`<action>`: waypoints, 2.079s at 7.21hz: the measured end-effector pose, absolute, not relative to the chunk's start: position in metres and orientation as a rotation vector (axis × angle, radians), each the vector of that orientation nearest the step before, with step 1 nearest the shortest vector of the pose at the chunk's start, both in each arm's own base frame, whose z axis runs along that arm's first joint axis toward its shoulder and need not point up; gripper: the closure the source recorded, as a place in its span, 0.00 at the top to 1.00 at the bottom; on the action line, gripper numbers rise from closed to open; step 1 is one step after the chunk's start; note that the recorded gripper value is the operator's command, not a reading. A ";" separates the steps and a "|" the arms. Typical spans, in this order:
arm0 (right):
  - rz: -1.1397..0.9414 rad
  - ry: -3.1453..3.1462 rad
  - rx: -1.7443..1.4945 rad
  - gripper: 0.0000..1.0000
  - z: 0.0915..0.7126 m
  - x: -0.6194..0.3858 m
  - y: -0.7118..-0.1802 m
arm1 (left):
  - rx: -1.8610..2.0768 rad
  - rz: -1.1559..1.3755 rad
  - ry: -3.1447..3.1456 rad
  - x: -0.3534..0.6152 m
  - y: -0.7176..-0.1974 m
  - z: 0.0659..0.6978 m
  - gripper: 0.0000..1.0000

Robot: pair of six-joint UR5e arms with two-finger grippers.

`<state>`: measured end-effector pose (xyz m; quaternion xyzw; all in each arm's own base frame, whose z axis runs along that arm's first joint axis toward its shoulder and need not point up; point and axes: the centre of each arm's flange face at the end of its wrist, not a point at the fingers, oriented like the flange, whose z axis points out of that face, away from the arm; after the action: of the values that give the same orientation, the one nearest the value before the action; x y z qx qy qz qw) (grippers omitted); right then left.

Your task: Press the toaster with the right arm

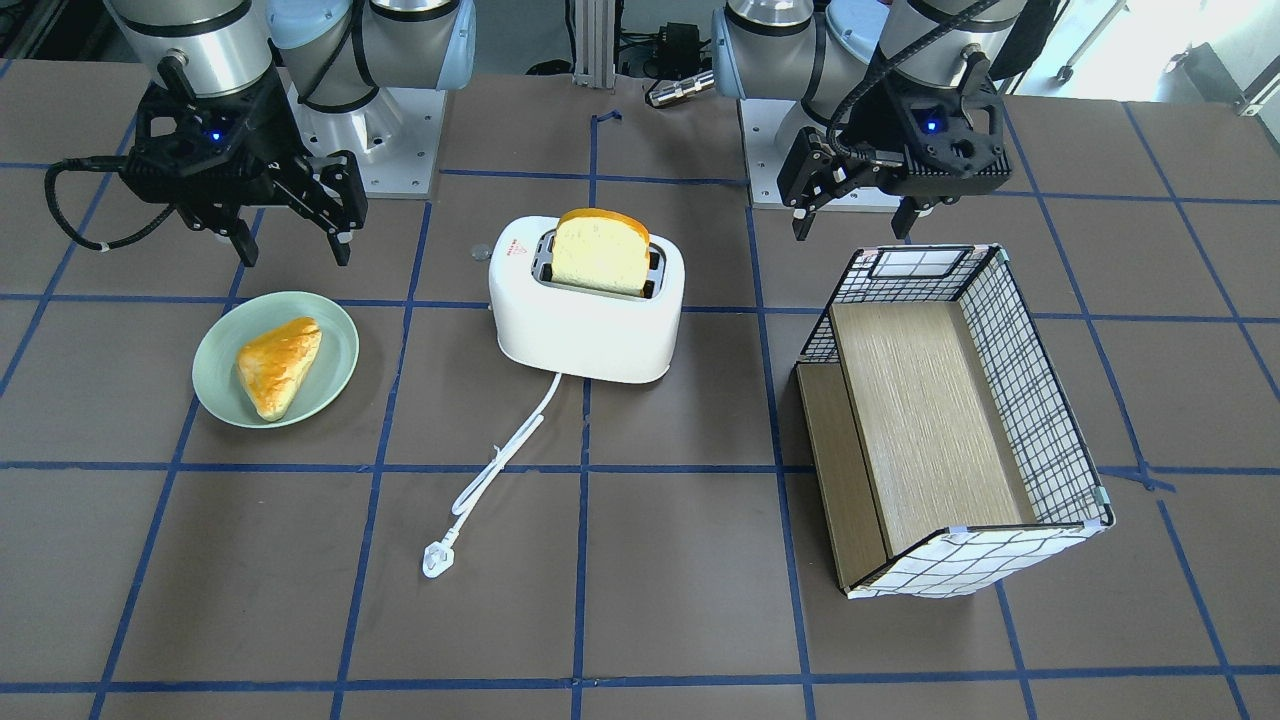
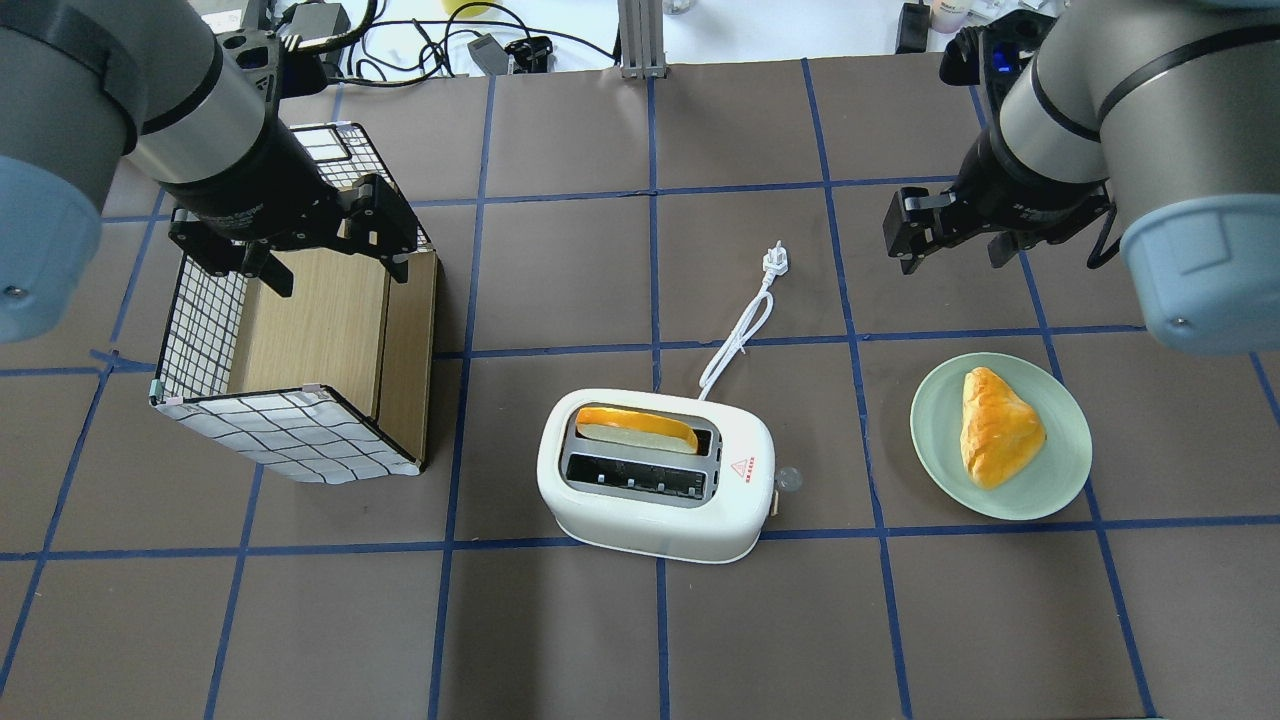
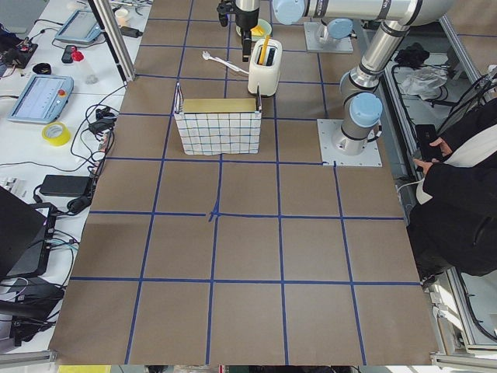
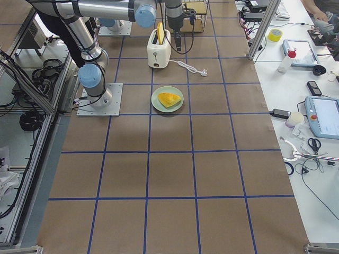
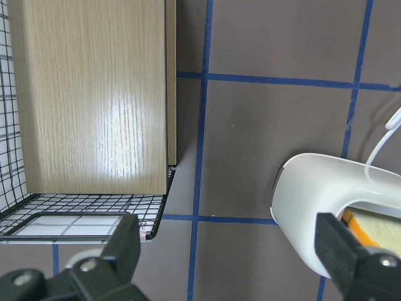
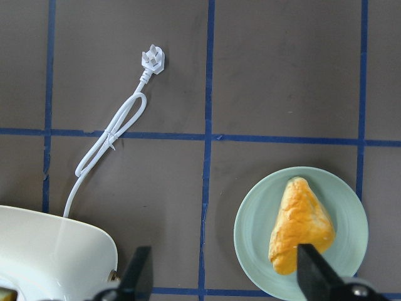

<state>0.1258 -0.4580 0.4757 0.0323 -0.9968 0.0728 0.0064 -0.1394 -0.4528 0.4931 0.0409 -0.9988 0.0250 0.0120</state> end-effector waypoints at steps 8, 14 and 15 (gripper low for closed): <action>0.078 -3.043 0.299 0.96 0.521 0.159 -0.502 | 0.128 0.078 -3.114 -0.139 -0.453 0.493 1.00; 0.091 -3.095 -0.029 0.96 0.514 0.099 -0.518 | 0.128 0.079 -3.114 -0.139 -0.453 0.493 1.00; 0.089 -3.091 -0.058 1.00 0.514 0.097 -0.519 | 0.128 0.079 -3.114 -0.139 -0.453 0.493 1.00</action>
<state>0.0974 -0.5185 0.5137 -0.0187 -0.9991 0.0288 0.0242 -0.1394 -0.4528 0.4932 0.0409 -0.9988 0.0252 0.0118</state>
